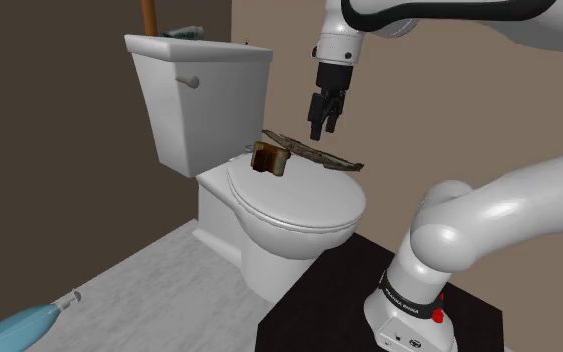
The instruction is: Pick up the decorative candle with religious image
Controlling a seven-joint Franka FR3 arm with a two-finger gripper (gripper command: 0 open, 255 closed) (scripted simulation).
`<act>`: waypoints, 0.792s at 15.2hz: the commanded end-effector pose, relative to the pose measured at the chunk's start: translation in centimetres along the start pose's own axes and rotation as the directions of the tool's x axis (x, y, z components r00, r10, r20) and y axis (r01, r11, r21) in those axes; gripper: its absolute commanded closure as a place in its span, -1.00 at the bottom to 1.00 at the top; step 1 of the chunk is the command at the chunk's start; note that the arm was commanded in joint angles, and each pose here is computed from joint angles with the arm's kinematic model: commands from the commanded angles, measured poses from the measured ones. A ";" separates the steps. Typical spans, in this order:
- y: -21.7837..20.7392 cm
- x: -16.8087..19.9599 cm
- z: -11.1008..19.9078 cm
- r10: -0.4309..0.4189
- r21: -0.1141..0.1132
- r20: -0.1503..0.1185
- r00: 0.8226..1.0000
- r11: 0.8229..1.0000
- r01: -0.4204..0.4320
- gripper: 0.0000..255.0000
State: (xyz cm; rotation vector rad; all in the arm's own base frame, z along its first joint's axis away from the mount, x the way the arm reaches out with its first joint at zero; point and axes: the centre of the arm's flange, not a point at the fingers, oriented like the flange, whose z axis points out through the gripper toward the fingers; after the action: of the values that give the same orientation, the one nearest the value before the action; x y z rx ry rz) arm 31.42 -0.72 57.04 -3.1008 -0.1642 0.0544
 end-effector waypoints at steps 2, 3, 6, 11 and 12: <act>0.9 0.9 0.5 -0.002 0.008 -0.001 1.000 1.000 0.002 -1.00; 1.9 1.8 1.0 -0.003 0.015 -0.001 1.000 1.000 0.003 -1.00; 4.7 4.5 2.6 -0.008 0.038 -0.003 1.000 0.999 0.008 -1.00; 9.2 9.0 5.4 -0.016 0.077 -0.007 1.000 0.997 0.016 -1.00; 10.1 9.9 6.0 -0.018 0.084 -0.007 1.000 0.996 0.018 -1.00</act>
State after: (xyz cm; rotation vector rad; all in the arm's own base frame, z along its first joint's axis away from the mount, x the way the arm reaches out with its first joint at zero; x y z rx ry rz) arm 41.21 -8.64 51.10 -3.0219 -0.1820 0.0506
